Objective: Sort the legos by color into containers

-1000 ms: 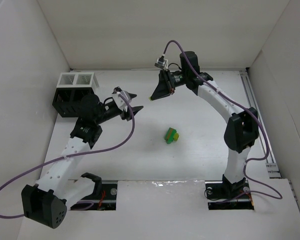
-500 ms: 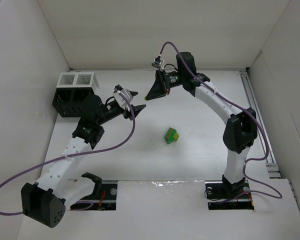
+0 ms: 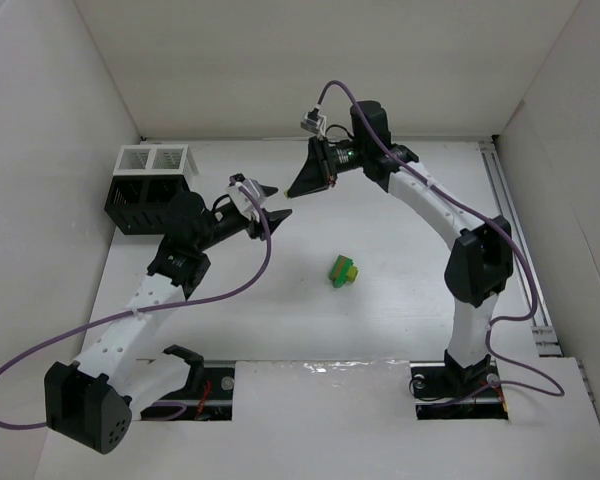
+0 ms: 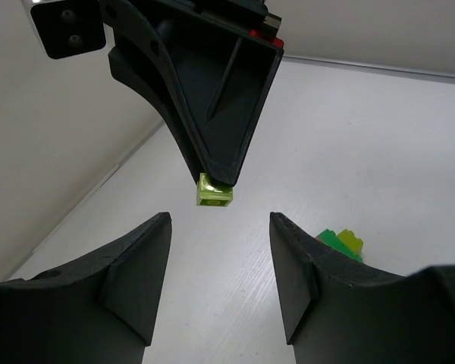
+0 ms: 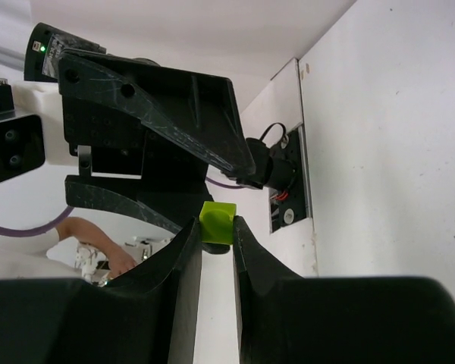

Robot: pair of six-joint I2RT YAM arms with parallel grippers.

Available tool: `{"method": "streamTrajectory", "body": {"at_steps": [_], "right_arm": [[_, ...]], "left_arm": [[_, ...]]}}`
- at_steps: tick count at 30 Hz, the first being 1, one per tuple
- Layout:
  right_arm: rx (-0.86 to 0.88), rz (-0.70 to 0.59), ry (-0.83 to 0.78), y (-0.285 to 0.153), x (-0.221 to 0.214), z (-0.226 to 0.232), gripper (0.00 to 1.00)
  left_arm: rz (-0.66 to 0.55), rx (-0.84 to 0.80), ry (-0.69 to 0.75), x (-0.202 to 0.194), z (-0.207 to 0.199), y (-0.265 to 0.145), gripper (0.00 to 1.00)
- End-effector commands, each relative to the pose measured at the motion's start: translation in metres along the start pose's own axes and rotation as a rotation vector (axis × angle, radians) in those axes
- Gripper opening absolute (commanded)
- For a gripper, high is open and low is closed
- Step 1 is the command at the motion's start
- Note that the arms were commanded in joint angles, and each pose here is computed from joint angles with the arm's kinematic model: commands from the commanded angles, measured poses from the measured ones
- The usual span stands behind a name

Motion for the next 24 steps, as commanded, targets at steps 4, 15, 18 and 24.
{"method": "streamTrajectory", "body": {"at_steps": [4,15,18,24], "right_arm": [[0.035,-0.004,-0.111,0.005,0.010,0.020,0.13],[0.043,0.014,-0.102,0.014,0.007,0.016,0.13],[0.043,0.014,-0.102,0.014,0.007,0.016,0.13],[0.035,0.009,-0.093,0.015,0.008,0.011,0.13]], "left_arm": [[-0.048,-0.002,0.020,0.011,0.000,0.001,0.49],[-0.052,0.020,0.016,0.011,0.004,0.003,0.44],[-0.052,0.021,0.016,0.011,0.004,0.003,0.43],[-0.059,0.022,0.021,0.014,0.004,0.001,0.39]]}}
Point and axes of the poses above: each gripper's point midway between its finger pads, its own y axis out along the fingers, its own z axis along the line the jaws close on, x = y × z, the point moved 2 cm from there along -y, back along the fingers, and after that the axes turned 2 degrees about y, right-handed, at the moved point
